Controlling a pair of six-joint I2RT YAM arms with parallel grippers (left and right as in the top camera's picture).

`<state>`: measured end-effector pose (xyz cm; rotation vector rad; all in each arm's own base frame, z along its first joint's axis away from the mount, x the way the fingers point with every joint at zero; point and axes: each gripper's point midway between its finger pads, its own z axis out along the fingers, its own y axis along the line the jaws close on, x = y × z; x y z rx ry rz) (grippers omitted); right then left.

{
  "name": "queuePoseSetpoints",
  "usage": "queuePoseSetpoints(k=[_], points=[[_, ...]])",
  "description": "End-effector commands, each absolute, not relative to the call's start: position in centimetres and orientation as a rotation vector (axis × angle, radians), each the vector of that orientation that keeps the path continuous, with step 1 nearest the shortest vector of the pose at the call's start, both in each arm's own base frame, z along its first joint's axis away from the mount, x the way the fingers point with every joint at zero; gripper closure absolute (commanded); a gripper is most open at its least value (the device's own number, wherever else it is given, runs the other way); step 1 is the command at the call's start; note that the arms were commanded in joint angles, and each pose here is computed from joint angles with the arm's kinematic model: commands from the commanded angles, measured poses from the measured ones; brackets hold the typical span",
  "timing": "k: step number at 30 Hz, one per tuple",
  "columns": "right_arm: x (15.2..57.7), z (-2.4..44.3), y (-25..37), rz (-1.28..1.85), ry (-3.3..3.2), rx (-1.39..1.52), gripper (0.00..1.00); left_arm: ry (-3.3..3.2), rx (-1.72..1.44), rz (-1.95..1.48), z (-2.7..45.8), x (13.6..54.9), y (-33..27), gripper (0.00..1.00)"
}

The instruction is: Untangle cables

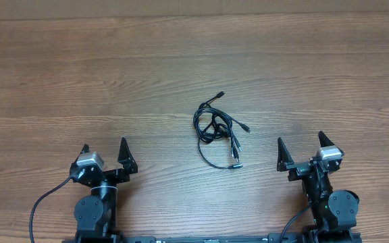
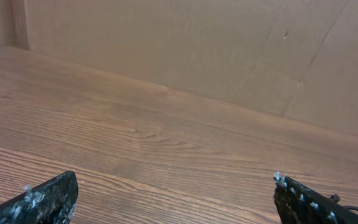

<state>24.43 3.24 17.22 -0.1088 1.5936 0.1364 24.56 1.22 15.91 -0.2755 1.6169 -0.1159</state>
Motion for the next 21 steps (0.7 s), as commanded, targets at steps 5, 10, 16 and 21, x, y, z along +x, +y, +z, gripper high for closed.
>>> queuePoseSetpoints(k=[5, 10, 16, 21], points=[[24.47, 17.03, 2.86, 0.117, 1.591, -0.097, 0.00, 1.616, -0.263, -0.106, 15.89, 24.55, 1.28, 0.00], [24.47, 17.03, 2.86, 0.117, 1.591, -0.097, 0.00, 1.611, -0.268, -0.101, 15.98, 24.55, 1.40, 0.00], [24.47, 17.03, 2.86, 0.117, 1.591, -0.097, 0.00, 1.617, -0.242, -0.130, 15.96, 24.59, 0.80, 0.00], [24.47, 17.03, 2.86, 0.117, 1.591, -0.097, 0.00, 1.623, -0.235, -0.136, 15.99, 24.56, 0.65, 0.00]])
